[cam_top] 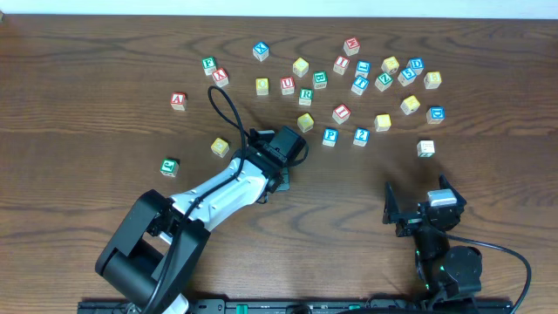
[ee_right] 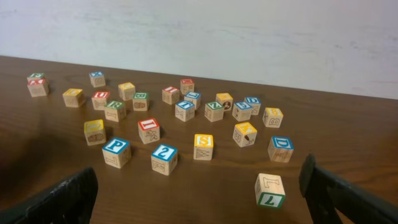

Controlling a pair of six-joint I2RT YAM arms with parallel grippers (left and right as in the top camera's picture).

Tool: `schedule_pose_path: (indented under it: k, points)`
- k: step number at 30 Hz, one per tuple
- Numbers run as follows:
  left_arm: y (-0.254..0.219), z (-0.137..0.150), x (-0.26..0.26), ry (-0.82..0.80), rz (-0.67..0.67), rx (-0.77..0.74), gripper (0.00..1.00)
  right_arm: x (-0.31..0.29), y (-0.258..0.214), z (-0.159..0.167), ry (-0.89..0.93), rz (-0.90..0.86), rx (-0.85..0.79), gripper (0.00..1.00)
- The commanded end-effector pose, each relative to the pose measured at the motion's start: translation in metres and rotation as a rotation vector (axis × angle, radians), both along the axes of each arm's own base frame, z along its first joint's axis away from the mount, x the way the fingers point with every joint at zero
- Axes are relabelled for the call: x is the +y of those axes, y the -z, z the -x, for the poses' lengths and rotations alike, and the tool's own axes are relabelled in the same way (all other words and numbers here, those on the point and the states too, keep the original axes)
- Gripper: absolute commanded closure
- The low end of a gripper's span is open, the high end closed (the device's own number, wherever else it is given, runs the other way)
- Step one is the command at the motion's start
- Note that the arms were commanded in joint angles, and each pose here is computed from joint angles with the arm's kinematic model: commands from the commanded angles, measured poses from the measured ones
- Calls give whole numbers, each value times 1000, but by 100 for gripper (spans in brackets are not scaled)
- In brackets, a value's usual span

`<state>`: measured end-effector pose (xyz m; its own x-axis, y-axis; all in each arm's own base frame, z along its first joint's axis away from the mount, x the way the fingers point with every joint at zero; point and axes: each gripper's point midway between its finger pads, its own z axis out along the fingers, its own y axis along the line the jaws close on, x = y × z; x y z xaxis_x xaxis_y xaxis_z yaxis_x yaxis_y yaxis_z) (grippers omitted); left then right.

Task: Spell out NEURIPS
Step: 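Lower the red U block to the right of the E block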

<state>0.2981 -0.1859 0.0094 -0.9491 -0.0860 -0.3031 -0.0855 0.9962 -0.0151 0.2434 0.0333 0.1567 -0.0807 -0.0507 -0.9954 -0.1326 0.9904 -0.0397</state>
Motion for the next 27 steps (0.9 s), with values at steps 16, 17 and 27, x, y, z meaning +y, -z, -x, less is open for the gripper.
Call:
schedule_pose_path:
  k: [16, 17, 27]
  points:
    - [15, 14, 7, 23, -16, 63, 75, -3, 1, 0, 11, 12, -2, 1]
    - [15, 14, 7, 23, -17, 63, 75, -3, 1, 0, 11, 12, -2, 1]
    - [15, 14, 7, 23, -16, 62, 66, -3, 1, 0, 11, 12, -2, 1]
